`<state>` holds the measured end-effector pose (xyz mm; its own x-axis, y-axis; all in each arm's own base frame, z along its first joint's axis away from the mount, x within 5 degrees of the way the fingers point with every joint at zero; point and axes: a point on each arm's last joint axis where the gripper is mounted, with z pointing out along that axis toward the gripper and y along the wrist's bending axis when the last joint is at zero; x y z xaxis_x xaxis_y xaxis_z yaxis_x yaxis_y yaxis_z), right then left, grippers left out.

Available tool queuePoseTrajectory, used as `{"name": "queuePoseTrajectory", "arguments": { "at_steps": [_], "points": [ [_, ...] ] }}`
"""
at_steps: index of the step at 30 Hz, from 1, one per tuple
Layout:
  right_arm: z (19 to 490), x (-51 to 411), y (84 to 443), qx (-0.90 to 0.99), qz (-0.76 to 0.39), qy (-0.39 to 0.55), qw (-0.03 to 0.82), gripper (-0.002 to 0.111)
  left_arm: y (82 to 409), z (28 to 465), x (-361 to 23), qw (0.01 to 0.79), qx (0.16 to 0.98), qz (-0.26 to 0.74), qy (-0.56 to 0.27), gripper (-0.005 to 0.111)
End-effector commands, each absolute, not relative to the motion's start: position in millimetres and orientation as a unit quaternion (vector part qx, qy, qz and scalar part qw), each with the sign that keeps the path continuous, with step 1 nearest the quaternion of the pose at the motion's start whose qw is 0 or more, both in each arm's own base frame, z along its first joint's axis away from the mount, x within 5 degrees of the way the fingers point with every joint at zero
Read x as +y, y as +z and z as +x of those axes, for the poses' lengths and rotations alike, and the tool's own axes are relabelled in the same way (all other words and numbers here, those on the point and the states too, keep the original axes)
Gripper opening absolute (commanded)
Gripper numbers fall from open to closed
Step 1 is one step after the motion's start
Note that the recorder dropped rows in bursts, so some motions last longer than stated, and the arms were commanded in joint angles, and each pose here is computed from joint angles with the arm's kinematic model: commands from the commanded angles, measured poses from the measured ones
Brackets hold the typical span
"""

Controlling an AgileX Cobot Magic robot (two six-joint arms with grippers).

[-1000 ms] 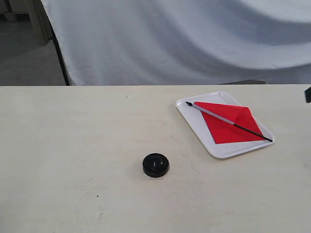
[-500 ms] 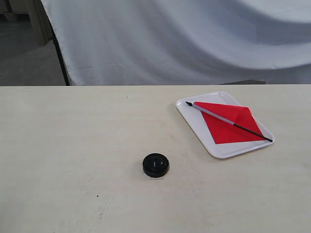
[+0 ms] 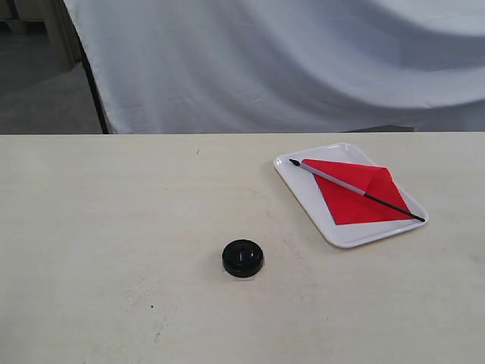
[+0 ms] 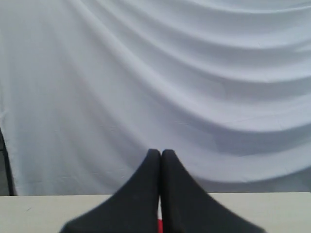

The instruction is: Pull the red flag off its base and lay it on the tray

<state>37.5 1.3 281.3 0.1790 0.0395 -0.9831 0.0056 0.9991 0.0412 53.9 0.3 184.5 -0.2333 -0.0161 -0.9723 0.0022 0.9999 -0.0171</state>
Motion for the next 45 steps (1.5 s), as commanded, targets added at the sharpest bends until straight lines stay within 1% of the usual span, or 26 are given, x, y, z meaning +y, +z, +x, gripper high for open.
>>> {"name": "queuePoseTrajectory", "arguments": {
  "at_steps": [1, 4, 9, 12, 16, 18, 27, 36, 45],
  "points": [
    [37, 3, 279, 0.642, 0.034, 0.058, 0.763, 0.000, 184, 54, 0, 0.619, 0.786, -0.009, -0.010, 0.001],
    [37, 5, 278, 0.648, 0.056, 0.097, 0.753, 0.000, 184, 54, 0, 0.619, 0.786, -0.008, -0.010, 0.001],
    [41, 7, 266, 0.673, 0.055, 0.103, 0.730, 0.000, 184, 54, 0, 0.619, 0.786, -0.008, -0.010, 0.001],
    [48, 4, 248, 0.672, 0.068, 0.096, 0.731, 0.000, 184, 54, 0, 0.619, 0.786, -0.008, -0.010, 0.001],
    [56, 1, 208, 0.690, 0.085, 0.084, 0.713, 0.000, 184, 54, 0, 0.619, 0.786, -0.008, -0.010, 0.001],
    [56, 4, 196, 0.741, 0.047, 0.063, 0.667, 0.000, 184, 54, 0, 0.619, 0.786, -0.008, -0.010, 0.001],
    [56, 5, 194, 0.747, 0.046, 0.065, 0.660, 0.000, 184, 54, 0, 0.619, 0.786, -0.008, -0.010, 0.001],
    [56, 3, 197, 0.738, 0.006, 0.017, 0.675, 0.000, 184, 54, 0, 0.619, 0.786, -0.007, -0.009, 0.001],
    [56, 3, 197, 0.738, 0.004, 0.015, 0.674, 0.000, 184, 54, 0, 0.619, 0.786, -0.008, -0.010, 0.001]
  ]
}}
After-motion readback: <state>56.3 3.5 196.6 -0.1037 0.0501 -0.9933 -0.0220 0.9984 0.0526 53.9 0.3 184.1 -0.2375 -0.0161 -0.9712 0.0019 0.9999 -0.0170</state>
